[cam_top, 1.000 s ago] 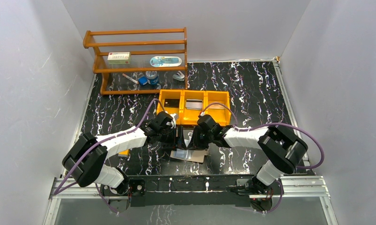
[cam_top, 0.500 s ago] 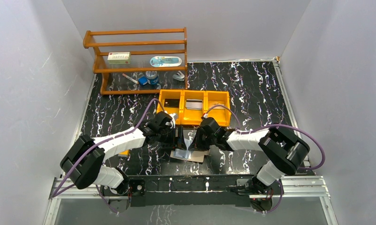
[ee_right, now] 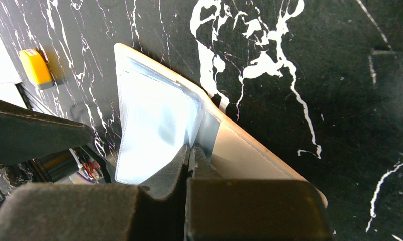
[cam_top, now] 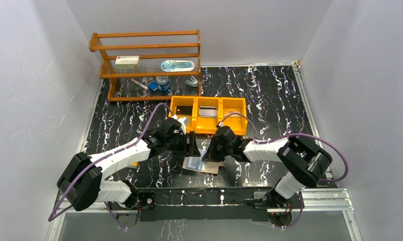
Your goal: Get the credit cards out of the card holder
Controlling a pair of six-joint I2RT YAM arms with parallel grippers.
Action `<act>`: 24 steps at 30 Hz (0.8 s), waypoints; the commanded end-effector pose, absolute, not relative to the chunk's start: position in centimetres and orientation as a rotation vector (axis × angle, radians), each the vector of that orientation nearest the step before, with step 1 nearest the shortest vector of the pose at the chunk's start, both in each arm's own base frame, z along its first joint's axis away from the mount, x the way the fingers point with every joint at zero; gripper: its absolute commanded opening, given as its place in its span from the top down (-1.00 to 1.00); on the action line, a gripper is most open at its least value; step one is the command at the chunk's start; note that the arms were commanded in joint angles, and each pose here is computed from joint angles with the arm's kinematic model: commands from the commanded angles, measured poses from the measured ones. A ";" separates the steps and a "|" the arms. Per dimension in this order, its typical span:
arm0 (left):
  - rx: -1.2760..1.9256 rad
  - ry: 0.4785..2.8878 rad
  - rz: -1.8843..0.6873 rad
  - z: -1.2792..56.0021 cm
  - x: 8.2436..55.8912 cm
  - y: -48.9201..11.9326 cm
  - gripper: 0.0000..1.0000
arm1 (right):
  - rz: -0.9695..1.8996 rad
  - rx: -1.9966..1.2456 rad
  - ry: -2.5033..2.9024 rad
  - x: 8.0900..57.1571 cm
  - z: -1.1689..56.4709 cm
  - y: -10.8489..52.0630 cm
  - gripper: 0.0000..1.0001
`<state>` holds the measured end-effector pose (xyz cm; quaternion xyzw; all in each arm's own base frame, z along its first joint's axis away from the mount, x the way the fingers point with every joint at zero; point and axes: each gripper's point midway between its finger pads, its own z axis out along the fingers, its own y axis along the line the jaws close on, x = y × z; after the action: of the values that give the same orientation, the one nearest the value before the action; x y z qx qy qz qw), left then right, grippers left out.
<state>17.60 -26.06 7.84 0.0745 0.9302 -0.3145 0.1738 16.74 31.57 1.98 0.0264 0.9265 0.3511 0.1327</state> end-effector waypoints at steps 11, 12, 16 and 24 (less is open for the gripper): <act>0.332 2.749 -1.038 6.0 15.2 -28.7 -0.28 | 0.846 0.097 2.792 15.2 -1.3 28.8 0.89; 0.342 2.741 -1.055 6.1 15.2 -29.0 -0.28 | 0.851 0.096 2.789 15.2 -1.3 28.9 0.89; 0.383 2.735 -1.140 6.2 14.8 -30.1 -0.28 | 0.908 0.083 2.763 15.5 -0.3 29.6 0.80; 0.416 2.665 -1.267 7.3 14.9 -31.9 -0.25 | 1.025 0.085 2.616 16.9 5.3 30.6 0.22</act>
<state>14.85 -29.93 5.29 0.1222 0.9154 -0.3752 0.0796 16.65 31.20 3.04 0.0270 0.9235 0.3553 0.1418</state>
